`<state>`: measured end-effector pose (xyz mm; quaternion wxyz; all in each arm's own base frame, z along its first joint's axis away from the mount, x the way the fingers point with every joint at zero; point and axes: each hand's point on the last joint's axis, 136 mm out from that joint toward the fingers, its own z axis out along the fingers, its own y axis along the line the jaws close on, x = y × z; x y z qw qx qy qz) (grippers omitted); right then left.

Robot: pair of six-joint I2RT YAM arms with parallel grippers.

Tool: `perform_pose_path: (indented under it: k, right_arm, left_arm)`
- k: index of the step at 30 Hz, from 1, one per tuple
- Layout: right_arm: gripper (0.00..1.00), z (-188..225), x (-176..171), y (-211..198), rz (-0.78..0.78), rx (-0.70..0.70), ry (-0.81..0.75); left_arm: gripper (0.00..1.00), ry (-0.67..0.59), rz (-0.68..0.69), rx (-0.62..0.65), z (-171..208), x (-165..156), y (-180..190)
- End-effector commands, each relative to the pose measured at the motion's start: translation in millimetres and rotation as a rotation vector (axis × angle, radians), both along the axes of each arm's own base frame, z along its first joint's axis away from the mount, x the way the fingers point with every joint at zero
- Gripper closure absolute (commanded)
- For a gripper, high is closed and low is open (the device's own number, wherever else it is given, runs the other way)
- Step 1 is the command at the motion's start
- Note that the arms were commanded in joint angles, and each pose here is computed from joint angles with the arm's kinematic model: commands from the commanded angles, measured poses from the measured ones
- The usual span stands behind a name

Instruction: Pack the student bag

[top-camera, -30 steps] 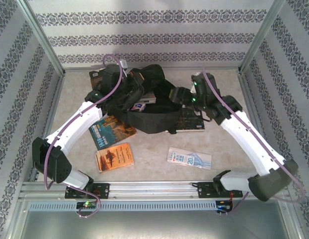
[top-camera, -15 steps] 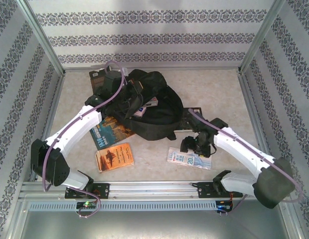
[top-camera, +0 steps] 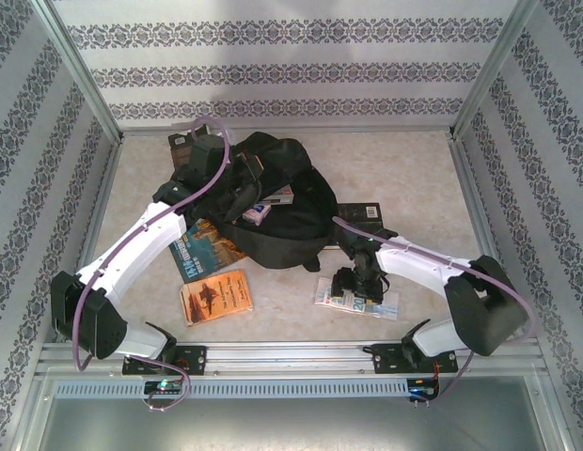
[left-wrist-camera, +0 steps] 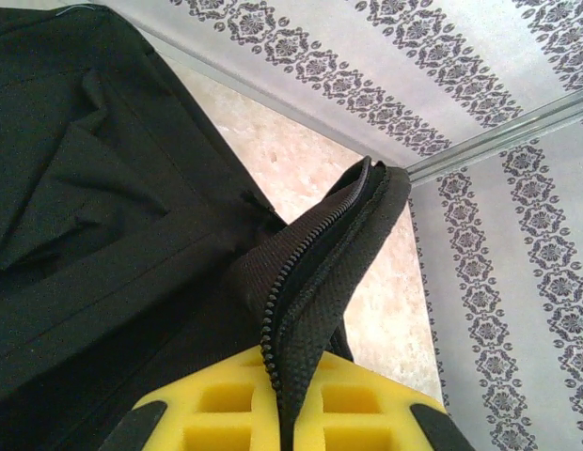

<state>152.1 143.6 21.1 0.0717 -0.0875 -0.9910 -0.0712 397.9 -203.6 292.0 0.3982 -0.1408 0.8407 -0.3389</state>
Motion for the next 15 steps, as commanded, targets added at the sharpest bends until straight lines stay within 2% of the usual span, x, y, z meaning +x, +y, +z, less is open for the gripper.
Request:
perform_pose_path:
  k: [1,7,12,15]
  right_arm:
    - [0.25,-5.8,11.9,24.8,-0.013,0.105,-0.03]
    - [0.24,7.9,36.5,58.7,-0.021,0.237,-0.095]
    - [0.23,36.9,57.4,94.6,0.019,0.383,-0.16]
    - [0.22,59.4,62.9,97.7,0.034,0.429,-0.196]
  left_arm:
    - [1.0,-0.108,0.015,-0.015,40.4,-5.8,6.9]
    - [1.0,-0.113,0.018,-0.017,41.9,-6.9,7.8]
    - [1.0,-0.118,0.019,-0.018,43.8,-6.4,8.2]
    - [1.0,-0.119,0.018,-0.017,43.7,-6.4,8.3]
